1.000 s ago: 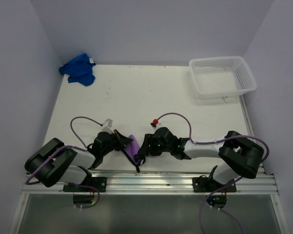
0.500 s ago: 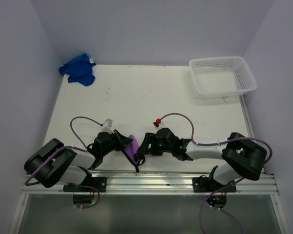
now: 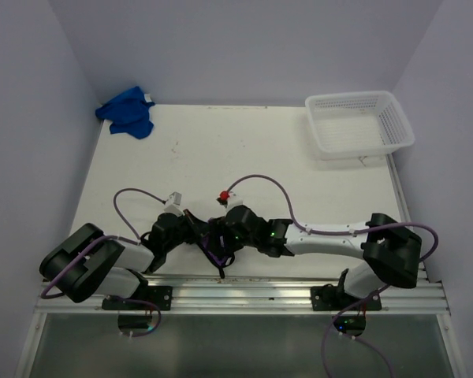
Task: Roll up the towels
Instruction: Roll the towel
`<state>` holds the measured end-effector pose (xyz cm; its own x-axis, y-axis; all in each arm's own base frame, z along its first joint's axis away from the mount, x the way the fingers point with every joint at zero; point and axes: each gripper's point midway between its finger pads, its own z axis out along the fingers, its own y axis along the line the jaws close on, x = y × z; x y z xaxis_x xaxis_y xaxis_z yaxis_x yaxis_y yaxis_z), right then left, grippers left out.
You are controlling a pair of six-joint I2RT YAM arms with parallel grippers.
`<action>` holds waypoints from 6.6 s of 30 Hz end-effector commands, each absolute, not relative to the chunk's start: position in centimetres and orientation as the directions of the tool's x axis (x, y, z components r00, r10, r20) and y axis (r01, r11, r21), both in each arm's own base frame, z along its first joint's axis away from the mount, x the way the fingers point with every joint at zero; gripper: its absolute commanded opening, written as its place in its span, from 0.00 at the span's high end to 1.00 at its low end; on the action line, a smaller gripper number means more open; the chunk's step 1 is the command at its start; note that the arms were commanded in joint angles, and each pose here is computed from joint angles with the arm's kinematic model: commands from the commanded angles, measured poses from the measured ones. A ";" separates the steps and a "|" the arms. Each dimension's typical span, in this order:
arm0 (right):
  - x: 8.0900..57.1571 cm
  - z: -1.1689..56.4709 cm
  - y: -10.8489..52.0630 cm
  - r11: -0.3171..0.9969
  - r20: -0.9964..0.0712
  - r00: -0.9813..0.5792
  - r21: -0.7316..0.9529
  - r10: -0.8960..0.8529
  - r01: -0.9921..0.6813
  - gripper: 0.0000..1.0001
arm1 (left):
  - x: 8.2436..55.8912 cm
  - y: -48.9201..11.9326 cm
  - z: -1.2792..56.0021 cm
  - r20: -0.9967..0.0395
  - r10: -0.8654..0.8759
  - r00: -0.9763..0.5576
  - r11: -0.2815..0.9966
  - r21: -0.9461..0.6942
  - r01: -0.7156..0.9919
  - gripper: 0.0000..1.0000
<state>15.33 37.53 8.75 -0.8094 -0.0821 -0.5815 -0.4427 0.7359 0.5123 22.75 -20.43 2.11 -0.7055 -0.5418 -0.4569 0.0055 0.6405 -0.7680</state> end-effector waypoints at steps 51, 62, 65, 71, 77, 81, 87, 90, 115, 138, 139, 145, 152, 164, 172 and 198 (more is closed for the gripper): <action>10.0 4.8 34.3 0.409 -0.470 0.027 -0.795 -0.882 -0.449 1.00 | 21.7 -18.1 -0.1 -0.457 -0.456 -0.763 0.778 -0.621 -0.093 1.00; 7.4 2.4 35.2 0.231 -0.329 0.137 -0.851 -0.934 -0.471 1.00 | 22.1 -18.7 3.0 -0.478 -0.446 -0.757 0.760 -0.648 -0.038 0.92; 7.3 2.1 35.3 0.199 -0.300 0.148 -0.859 -0.942 -0.471 1.00 | 22.6 -18.6 4.4 -0.500 -0.437 -0.748 0.771 -0.636 -0.025 0.85; 7.0 1.1 35.4 0.133 -0.236 0.165 -0.871 -0.958 -0.474 1.00 | 23.0 -16.6 5.9 -0.527 -0.438 -0.728 0.826 -0.555 -0.095 0.72; 6.8 0.5 35.3 0.085 -0.192 0.178 -0.872 -0.965 -0.482 1.00 | 23.9 -15.9 10.0 -0.593 -0.432 -0.679 0.838 -0.542 -0.059 0.61; 6.6 0.2 35.6 0.065 -0.174 0.181 -0.870 -0.968 -0.489 1.00 | 24.0 -16.7 12.1 -0.592 -0.415 -0.691 0.831 -0.556 -0.023 0.59; 6.4 -0.5 35.6 0.022 -0.131 0.189 -0.870 -0.973 -0.493 1.00 | 23.3 -19.6 14.1 -0.567 -0.359 -0.742 0.769 -0.630 0.109 0.57; 6.4 -0.6 35.6 0.002 -0.111 0.194 -0.872 -0.975 -0.489 1.00 | 22.8 -21.4 14.8 -0.549 -0.333 -0.767 0.707 -0.684 0.182 0.60; 5.4 -1.9 35.8 -0.169 0.051 0.239 -0.845 -0.970 -0.508 1.00 | 15.6 -21.9 4.0 -0.359 -0.295 -0.885 0.704 -0.708 0.052 0.97; 4.6 5.5 35.3 0.189 -0.318 0.140 -0.804 -0.938 -0.563 0.56 | 14.5 -17.3 -3.1 -0.371 -0.388 -0.844 0.792 -0.602 -0.099 1.00; 4.5 5.6 35.2 0.222 -0.349 0.120 -0.788 -0.929 -0.574 0.56 | 14.4 -17.3 -3.2 -0.369 -0.386 -0.845 0.793 -0.601 -0.100 1.00; 3.2 7.9 34.4 0.376 -0.528 0.013 -0.621 -0.849 -0.688 0.55 | 14.8 -17.4 -2.9 -0.380 -0.397 -0.836 0.787 -0.609 -0.097 1.00; 1.9 10.5 34.0 0.496 -0.701 -0.114 -0.371 -0.705 -0.785 0.51 | 13.9 -16.7 -3.7 -0.370 -0.398 -0.840 0.794 -0.598 -0.113 1.00; 8.1 14.2 34.3 0.630 -0.770 -0.572 0.302 -0.282 -0.716 0.56 | 13.9 -16.7 -3.6 -0.377 -0.394 -0.838 0.793 -0.601 -0.102 1.00; 11.9 11.3 35.8 0.641 -0.566 -0.811 0.568 -0.151 -0.516 0.41 | 13.7 -16.6 -3.6 -0.387 -0.400 -0.831 0.781 -0.618 -0.088 1.00; 10.1 1.3 36.8 0.695 -0.412 -0.859 0.521 -0.304 -0.496 0.51 | 13.9 -16.4 -3.5 -0.419 -0.388 -0.821 0.794 -0.604 -0.067 1.00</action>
<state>10.83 37.46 2.65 -0.8584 -0.2793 -0.4304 -0.4933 0.6796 0.5429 17.20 -20.42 2.44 -0.7870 -0.4438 -0.4286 0.0024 0.6924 -0.7215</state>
